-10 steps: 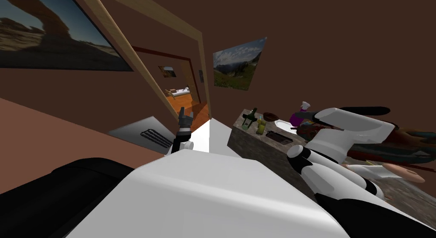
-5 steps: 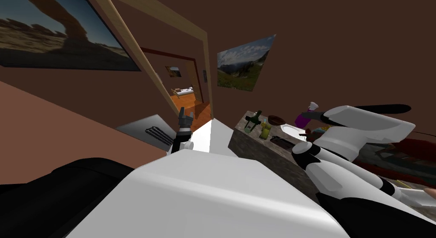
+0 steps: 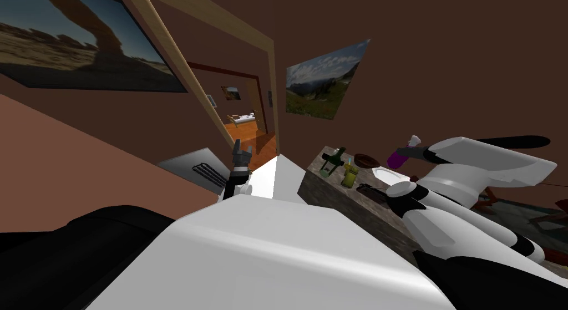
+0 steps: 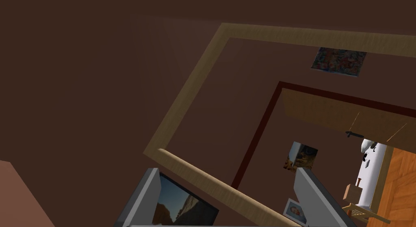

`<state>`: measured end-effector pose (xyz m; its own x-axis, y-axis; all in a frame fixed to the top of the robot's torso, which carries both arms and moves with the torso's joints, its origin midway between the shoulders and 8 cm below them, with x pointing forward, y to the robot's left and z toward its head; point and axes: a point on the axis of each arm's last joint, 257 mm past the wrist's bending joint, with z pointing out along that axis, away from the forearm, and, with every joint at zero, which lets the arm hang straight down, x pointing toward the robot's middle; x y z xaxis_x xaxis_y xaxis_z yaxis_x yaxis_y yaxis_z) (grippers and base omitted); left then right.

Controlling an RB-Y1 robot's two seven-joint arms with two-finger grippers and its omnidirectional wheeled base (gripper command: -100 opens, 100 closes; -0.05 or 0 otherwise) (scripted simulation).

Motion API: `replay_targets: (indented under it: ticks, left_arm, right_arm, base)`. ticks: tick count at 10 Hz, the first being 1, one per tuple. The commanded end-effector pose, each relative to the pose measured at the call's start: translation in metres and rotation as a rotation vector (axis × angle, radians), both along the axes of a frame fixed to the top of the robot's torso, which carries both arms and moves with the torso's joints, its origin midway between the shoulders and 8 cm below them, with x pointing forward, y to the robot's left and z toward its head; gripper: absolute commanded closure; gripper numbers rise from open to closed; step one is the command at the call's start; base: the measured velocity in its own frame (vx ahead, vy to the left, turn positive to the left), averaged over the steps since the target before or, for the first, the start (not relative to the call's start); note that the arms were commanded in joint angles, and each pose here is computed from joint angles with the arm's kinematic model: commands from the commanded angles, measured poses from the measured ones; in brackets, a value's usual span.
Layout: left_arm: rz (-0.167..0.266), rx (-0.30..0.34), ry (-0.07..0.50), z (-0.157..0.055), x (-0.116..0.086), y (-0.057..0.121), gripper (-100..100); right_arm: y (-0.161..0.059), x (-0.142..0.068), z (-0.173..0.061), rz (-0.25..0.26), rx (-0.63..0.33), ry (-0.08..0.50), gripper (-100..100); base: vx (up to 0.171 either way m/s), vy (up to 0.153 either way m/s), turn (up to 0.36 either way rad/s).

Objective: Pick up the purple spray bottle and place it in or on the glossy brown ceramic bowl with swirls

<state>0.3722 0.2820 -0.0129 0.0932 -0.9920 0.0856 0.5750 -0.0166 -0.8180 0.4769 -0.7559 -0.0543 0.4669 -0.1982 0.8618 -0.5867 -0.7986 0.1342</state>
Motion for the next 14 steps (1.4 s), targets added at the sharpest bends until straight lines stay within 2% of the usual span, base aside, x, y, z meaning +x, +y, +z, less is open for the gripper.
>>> replay_targets:
  ticks: [1,8,9,10,14]
  left_arm:
    - [0.0,0.0,0.0,0.0,0.0,0.0,0]
    - [0.0,0.0,0.0,0.0,0.0,0.0,0]
    - [0.0,0.0,0.0,0.0,0.0,0.0,0]
    - [0.0,0.0,0.0,0.0,0.0,0.0,0]
    - [0.0,0.0,0.0,0.0,0.0,0.0,0]
  right_arm:
    - [-0.005,-0.003,-0.003,-0.022,0.027,-0.001,100]
    - [-0.017,-0.017,-0.033,-0.121,0.174,0.002,100]
    - [-0.017,-0.016,-0.029,-0.111,0.159,0.002,100]
    - [-0.017,-0.016,-0.03,-0.113,0.163,0.001,-100]
    - [-0.017,-0.016,-0.03,-0.113,0.162,0.001,-100]
  base:
    - [0.058,-0.038,0.084]
    - [0.083,-0.063,0.105]
    - [0.034,-0.031,0.028]
    - [0.008,-0.006,0.001]
    - [0.0,0.0,0.0]
